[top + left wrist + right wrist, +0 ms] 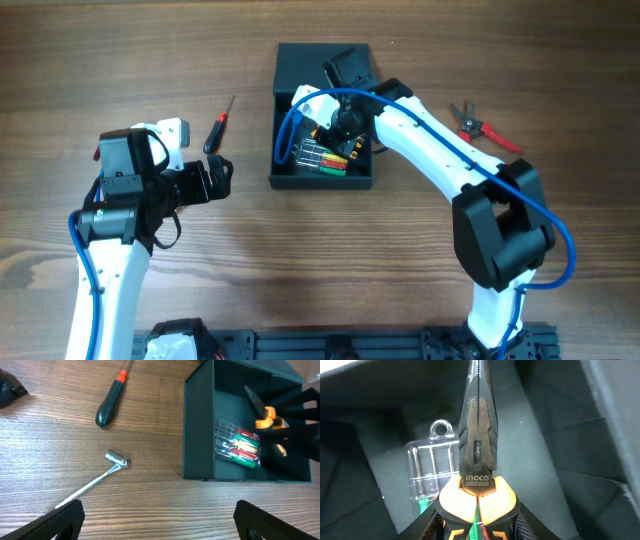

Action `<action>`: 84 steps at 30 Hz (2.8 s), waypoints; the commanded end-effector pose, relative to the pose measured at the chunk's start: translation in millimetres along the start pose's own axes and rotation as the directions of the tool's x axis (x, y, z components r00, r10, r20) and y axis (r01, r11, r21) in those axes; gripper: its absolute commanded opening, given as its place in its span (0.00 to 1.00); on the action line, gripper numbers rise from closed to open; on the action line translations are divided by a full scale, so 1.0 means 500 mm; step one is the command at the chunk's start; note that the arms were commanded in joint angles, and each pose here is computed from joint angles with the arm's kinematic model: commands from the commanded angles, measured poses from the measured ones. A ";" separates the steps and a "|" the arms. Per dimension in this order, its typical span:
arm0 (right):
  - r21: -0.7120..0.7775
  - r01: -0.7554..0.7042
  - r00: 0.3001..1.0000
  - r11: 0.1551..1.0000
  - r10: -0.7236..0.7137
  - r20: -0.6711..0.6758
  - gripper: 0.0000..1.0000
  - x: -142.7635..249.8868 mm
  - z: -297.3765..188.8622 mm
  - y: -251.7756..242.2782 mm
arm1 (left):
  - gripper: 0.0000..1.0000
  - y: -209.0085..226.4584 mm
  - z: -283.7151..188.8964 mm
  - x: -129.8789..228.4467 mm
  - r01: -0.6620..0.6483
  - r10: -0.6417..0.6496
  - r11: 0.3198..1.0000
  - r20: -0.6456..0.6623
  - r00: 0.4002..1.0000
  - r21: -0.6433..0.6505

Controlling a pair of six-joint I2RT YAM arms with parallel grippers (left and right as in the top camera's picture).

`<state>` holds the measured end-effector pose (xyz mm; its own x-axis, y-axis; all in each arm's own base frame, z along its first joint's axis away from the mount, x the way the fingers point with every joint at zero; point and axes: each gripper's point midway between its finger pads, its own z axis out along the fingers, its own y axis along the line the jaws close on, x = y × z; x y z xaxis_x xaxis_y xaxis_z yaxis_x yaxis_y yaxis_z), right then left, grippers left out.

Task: Pack container
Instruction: 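Lower the pliers into the box and open the right gripper, then move the right gripper toward the red-handled snips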

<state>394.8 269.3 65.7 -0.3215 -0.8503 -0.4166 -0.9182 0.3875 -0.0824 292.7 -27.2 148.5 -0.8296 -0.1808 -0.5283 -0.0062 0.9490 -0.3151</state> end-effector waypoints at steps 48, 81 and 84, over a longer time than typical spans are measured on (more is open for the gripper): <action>0.301 -0.759 0.627 0.578 0.773 0.098 1.00 0.259 -0.556 -0.184 | 1.00 0.001 -0.006 -0.007 -0.011 0.011 1.000 0.005 1.000 -0.006; 0.203 -0.872 0.428 0.445 0.895 -0.124 0.96 0.541 -0.138 -0.124 | 1.00 0.000 -0.006 -0.011 -0.013 0.013 1.000 0.012 1.000 -0.006; 0.203 -0.876 0.420 0.438 0.899 -0.126 0.95 0.544 -0.132 -0.125 | 1.00 0.000 -0.006 -0.011 -0.013 0.013 1.000 0.011 1.000 -0.006</action>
<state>349.5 -13.6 24.6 -0.9856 -0.0754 -0.1515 -0.0943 0.9881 0.1217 291.3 -27.3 147.6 -0.8331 -0.1811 -0.5225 -0.0083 0.9489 -0.3156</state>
